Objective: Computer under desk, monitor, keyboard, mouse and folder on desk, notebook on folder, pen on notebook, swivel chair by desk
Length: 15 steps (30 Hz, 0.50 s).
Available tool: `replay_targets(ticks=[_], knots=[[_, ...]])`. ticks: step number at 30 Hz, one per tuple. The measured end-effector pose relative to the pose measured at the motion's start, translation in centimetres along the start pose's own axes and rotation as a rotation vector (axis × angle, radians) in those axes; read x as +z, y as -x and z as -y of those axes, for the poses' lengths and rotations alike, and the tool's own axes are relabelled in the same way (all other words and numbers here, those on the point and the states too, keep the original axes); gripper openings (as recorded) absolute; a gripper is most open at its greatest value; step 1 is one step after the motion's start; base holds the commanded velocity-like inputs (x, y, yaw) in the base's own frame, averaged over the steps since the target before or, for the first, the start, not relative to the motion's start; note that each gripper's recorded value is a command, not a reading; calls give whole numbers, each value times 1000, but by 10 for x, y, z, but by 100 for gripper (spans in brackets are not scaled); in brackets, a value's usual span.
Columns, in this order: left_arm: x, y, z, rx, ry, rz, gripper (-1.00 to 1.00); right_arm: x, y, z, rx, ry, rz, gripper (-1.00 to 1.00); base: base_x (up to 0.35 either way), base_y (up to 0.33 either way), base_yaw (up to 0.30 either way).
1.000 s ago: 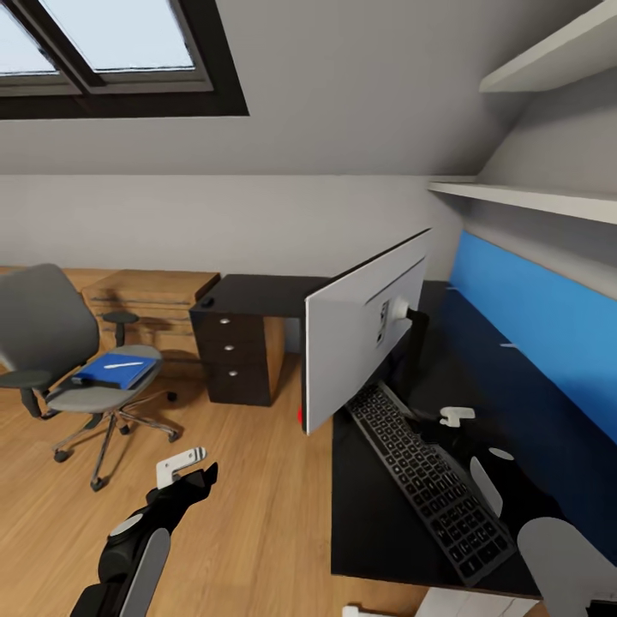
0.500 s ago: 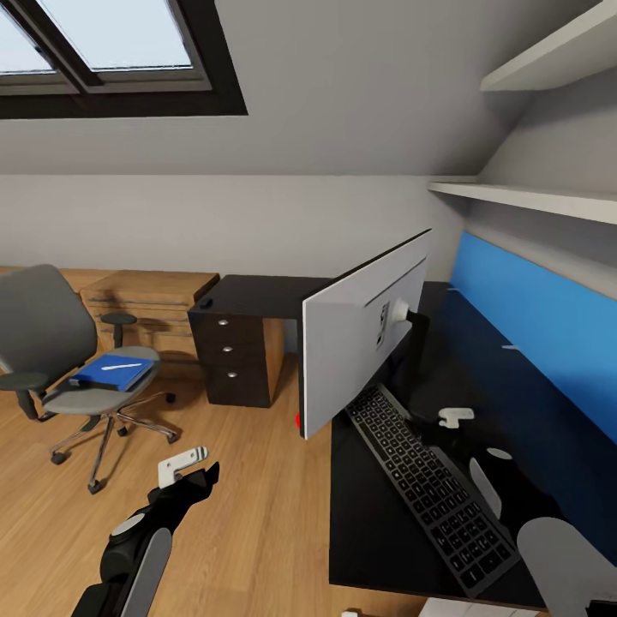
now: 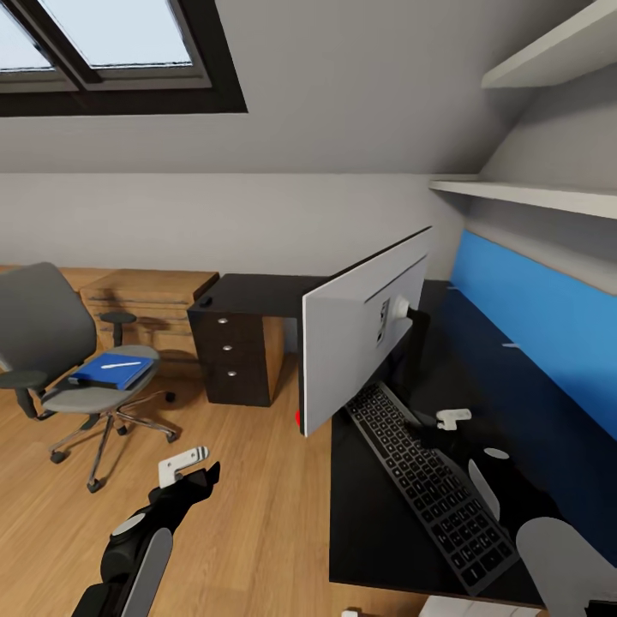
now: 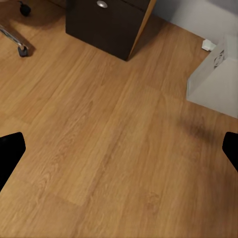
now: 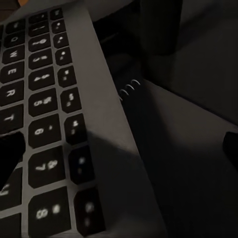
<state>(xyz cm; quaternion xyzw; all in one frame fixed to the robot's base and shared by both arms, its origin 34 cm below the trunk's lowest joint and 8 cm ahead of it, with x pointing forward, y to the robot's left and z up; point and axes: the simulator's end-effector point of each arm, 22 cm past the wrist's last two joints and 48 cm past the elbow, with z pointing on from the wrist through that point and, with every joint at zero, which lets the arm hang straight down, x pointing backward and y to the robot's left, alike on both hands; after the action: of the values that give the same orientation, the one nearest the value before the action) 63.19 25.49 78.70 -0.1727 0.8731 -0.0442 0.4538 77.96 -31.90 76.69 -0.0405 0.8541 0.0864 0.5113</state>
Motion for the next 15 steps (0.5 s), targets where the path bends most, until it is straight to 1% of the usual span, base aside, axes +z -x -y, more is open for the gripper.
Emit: replay_targets(ticks=[15], knots=[[5, -7, -2, 0, 1, 0, 100, 4, -8, 1, 0, 0, -1, 100, 0, 0, 0]])
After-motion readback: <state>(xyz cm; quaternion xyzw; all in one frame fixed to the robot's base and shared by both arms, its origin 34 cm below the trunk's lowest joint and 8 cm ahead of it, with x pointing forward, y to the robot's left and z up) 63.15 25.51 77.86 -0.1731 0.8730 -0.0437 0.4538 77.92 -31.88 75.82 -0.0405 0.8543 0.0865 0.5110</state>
